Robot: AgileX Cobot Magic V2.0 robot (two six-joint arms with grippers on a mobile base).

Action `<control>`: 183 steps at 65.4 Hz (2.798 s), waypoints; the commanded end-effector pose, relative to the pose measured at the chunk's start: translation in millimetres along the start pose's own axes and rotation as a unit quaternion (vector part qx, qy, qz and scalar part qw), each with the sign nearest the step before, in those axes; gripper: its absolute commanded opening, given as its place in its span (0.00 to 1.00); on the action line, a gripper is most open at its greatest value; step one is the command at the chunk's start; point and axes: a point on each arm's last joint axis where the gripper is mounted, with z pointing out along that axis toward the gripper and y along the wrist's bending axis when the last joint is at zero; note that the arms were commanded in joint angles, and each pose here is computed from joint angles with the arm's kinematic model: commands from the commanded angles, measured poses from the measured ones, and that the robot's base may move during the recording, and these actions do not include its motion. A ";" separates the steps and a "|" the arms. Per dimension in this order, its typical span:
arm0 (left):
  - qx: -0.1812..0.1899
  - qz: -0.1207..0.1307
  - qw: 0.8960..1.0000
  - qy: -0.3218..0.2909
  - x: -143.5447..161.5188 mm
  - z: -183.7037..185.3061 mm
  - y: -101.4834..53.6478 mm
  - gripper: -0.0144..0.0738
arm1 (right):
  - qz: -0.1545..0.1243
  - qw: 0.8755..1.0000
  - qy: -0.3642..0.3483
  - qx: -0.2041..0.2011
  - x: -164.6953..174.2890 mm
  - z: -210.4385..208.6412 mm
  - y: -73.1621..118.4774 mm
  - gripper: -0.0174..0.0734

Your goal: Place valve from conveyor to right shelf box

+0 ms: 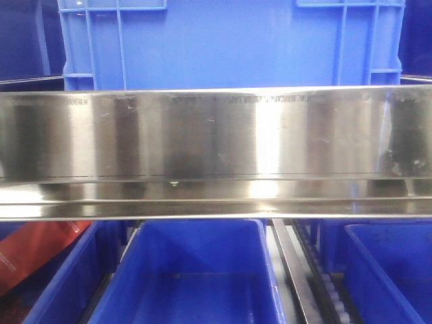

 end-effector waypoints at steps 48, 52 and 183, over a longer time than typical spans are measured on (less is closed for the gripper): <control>-0.160 -0.008 0.985 -0.057 44.7 -20.6 16.0 0.04 | -0.005 1.000 -0.014 0.002 -2.0 -0.9 -0.3 0.01; -0.160 -0.008 0.985 -0.057 44.7 -20.6 16.0 0.04 | -0.005 1.000 -0.014 0.002 -2.0 -0.9 -0.3 0.01; -0.160 -0.008 0.985 -0.060 44.1 -20.7 16.0 0.04 | 0.069 0.975 -0.089 0.191 76.9 -5.6 -18.7 0.01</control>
